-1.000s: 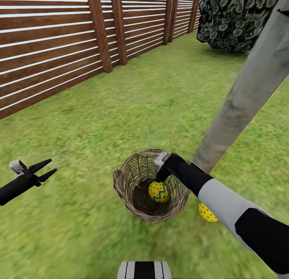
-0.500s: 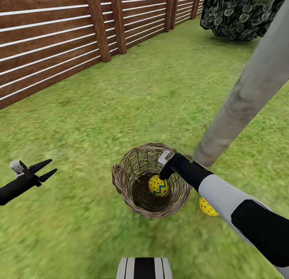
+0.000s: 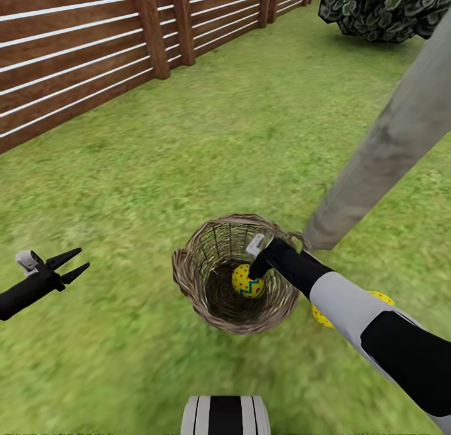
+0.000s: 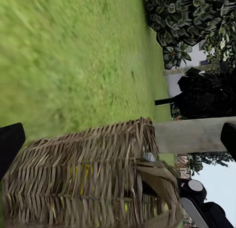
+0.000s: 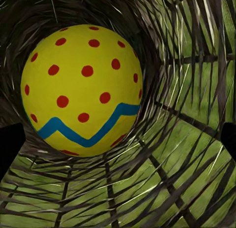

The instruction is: Take the three Easter eggs out of the wicker basket on the lawn in the garden, then place them on the lawn next to a single tree (choose any tree) so that all three eggs are next to the same tree and none are left in the basket.

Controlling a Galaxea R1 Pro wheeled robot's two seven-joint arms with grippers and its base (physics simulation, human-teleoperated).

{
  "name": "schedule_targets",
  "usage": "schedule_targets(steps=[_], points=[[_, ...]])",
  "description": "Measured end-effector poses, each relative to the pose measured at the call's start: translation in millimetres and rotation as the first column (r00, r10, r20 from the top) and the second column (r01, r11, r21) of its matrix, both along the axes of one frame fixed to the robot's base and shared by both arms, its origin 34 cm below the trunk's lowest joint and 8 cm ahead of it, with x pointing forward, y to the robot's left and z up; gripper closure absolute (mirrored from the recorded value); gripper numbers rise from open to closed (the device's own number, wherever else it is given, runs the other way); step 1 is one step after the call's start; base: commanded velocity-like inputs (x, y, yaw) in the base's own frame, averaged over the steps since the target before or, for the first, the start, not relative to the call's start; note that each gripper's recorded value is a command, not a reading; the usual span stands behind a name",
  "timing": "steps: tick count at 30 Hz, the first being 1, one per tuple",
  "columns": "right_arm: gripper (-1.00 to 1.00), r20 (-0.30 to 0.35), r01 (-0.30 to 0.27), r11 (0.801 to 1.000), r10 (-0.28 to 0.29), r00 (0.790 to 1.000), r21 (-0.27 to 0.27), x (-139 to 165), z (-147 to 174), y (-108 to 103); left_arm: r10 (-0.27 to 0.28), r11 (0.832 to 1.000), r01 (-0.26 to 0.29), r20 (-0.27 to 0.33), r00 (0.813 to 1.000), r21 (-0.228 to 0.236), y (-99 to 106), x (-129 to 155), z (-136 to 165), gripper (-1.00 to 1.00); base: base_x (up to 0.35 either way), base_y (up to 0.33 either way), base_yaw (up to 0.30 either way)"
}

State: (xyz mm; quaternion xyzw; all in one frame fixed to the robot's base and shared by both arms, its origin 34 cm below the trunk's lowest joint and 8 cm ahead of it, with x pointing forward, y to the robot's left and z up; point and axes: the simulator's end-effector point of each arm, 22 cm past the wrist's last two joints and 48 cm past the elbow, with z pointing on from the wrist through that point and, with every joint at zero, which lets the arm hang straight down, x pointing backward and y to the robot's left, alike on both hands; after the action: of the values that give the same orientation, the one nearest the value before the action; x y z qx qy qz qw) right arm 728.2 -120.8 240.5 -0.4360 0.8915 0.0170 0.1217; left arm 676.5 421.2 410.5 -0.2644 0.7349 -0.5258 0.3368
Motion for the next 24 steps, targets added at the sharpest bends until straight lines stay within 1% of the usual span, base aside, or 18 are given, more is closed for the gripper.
schedule_targets(steps=[4, 7, 17, 20, 24], points=[[-1.00, 0.007, -0.024, 0.999, 0.024, 1.000, 0.021, -0.7, -9.8, 5.8, 0.000, 1.000, 0.000, -0.016, 1.000, -0.001, -0.5, -1.4, -10.2, -1.00, 0.000, 0.000, 0.000], [-1.00, 0.002, -0.030, 0.999, 0.030, 1.000, 0.027, -2.5, -16.8, 8.0, 0.000, 1.000, 0.000, -0.029, 1.000, -0.001, -0.4, -2.8, -18.0, -1.00, 0.000, 0.000, 0.000], [-1.00, -0.026, -0.037, 0.999, 0.038, 0.999, 0.038, -11.0, -40.4, 12.5, 0.000, 1.000, 0.000, -0.071, 0.997, -0.001, -0.4, -7.6, -43.3, -1.00, 0.000, 0.000, 0.000], [-1.00, -0.017, -0.042, 0.998, 0.042, 0.999, 0.045, -8.5, -37.3, 16.2, 0.000, 1.000, 0.000, -0.070, 0.998, -0.001, -0.4, -7.6, -43.2, -1.00, 0.000, 0.000, 0.000], [-1.00, -0.018, -0.046, 0.997, 0.047, 0.999, 0.054, -9.1, -41.6, 20.6, 0.001, 1.000, -0.001, -0.083, 0.997, 0.000, -0.4, -9.2, -50.8, -1.00, 0.000, 0.000, 0.000]])
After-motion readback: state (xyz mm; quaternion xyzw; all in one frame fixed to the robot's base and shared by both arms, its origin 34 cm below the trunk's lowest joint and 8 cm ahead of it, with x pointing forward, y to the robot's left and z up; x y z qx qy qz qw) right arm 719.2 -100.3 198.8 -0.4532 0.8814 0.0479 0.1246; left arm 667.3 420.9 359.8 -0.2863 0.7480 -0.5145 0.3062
